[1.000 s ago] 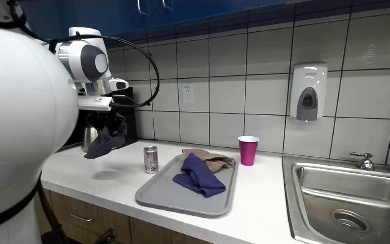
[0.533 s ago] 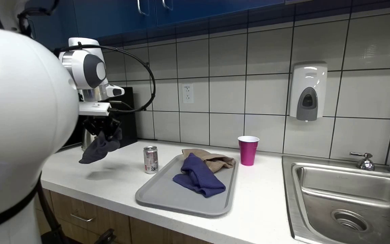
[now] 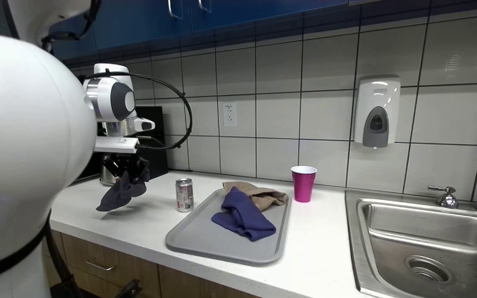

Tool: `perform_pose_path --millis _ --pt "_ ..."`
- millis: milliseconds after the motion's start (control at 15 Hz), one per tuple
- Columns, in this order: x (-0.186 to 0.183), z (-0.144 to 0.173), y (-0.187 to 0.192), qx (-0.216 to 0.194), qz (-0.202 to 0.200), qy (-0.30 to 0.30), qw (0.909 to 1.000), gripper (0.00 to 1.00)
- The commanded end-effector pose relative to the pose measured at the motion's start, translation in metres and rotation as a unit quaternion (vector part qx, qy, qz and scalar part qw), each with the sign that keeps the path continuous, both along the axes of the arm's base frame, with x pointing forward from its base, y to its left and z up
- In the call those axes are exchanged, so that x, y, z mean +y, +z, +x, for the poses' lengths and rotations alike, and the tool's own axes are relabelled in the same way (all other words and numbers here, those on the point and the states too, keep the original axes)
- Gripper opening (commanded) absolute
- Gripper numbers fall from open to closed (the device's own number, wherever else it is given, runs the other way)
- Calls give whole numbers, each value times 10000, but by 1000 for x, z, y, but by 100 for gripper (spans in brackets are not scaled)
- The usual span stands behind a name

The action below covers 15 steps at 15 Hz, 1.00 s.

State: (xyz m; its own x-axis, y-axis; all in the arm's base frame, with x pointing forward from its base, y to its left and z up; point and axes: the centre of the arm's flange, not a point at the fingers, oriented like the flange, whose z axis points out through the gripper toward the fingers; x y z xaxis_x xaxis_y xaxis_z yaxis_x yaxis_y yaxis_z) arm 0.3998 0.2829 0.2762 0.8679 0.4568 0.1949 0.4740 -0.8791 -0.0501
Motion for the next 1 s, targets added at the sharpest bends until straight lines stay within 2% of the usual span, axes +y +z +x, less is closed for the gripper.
perform_pose_path --millis 0,400,800,867,933 --pt "4 14 -15 104 -84 79 9999 4" --pt "-3 22 -46 331 -176 44 9993 4" --pt "-10 28 -62 457 -220 -38 9987 4" --pt "-11 29 -63 473 -242 -53 9986 10" --pt "-12 30 -63 483 -243 -67 9985 41"
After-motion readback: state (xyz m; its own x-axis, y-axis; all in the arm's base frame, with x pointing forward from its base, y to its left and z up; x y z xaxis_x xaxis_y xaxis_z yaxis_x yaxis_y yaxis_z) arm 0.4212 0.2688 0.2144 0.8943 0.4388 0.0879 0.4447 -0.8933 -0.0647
